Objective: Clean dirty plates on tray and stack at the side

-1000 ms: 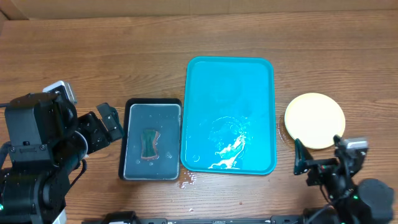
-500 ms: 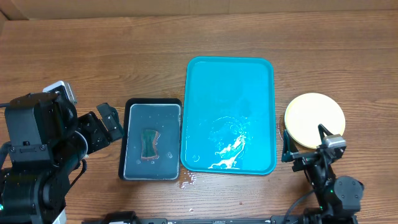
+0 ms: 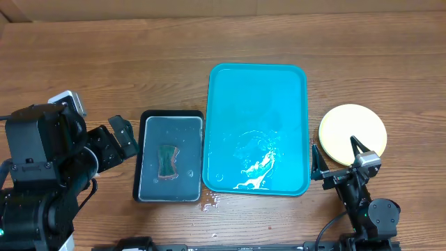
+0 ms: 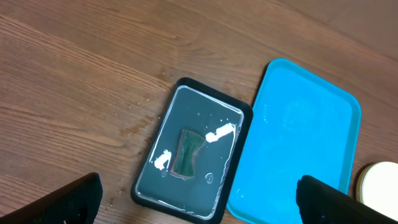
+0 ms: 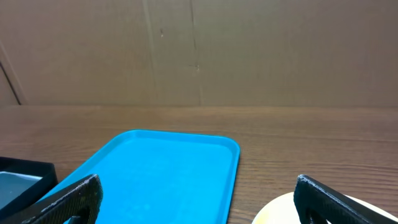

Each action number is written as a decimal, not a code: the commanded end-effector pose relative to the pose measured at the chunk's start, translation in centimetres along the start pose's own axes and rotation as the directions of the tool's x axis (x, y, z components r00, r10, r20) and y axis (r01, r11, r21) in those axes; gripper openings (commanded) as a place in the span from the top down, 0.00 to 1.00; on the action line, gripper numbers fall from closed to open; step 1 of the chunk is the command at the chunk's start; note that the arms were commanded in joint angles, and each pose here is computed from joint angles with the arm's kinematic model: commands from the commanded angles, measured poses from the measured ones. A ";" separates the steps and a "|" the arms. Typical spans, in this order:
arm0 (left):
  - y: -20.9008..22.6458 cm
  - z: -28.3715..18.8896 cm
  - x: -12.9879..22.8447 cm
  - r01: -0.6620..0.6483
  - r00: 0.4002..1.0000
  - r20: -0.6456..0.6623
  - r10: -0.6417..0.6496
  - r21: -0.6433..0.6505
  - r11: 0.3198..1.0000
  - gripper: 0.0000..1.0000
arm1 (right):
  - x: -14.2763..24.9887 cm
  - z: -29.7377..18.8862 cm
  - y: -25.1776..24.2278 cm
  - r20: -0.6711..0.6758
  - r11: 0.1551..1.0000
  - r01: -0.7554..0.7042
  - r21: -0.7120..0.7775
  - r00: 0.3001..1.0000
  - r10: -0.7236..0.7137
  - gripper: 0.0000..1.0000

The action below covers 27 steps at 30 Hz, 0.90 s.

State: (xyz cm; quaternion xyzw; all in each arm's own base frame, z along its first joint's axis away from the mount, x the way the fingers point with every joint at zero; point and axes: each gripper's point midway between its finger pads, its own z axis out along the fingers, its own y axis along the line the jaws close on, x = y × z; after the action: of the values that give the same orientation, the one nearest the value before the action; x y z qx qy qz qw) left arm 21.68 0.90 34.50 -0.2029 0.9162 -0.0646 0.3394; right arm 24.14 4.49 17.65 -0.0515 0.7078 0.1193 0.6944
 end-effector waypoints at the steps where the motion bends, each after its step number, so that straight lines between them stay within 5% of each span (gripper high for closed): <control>1: -0.1 -0.2 -0.3 -0.014 1.000 0.008 0.014 0.003 1.000 0.00 | 0.2 0.0 -0.1 0.003 1.000 0.001 0.005 1.000 -0.001 0.00; 16: -0.2 -0.9 0.7 -0.034 0.999 0.011 0.034 0.022 0.999 0.00 | 0.2 0.0 -0.1 0.003 1.000 0.001 0.005 1.000 -0.001 0.00; 22: -1.5 -2.6 -1.7 -0.063 0.962 0.273 0.025 0.131 0.989 0.00 | 0.2 0.0 -0.1 0.003 1.000 0.001 0.005 1.000 -0.001 0.01; 27: -3.1 -1.2 -0.8 -0.228 0.889 0.445 0.105 0.233 0.945 0.00 | 0.2 0.0 -0.1 0.003 1.000 0.001 0.005 1.000 -0.001 0.00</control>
State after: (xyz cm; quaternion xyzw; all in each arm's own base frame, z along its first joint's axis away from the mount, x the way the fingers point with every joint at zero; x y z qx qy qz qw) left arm 22.61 -0.17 39.36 -0.1414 0.8108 -0.1101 0.5573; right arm 24.14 4.48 17.63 -0.0513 0.7081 0.1192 0.6941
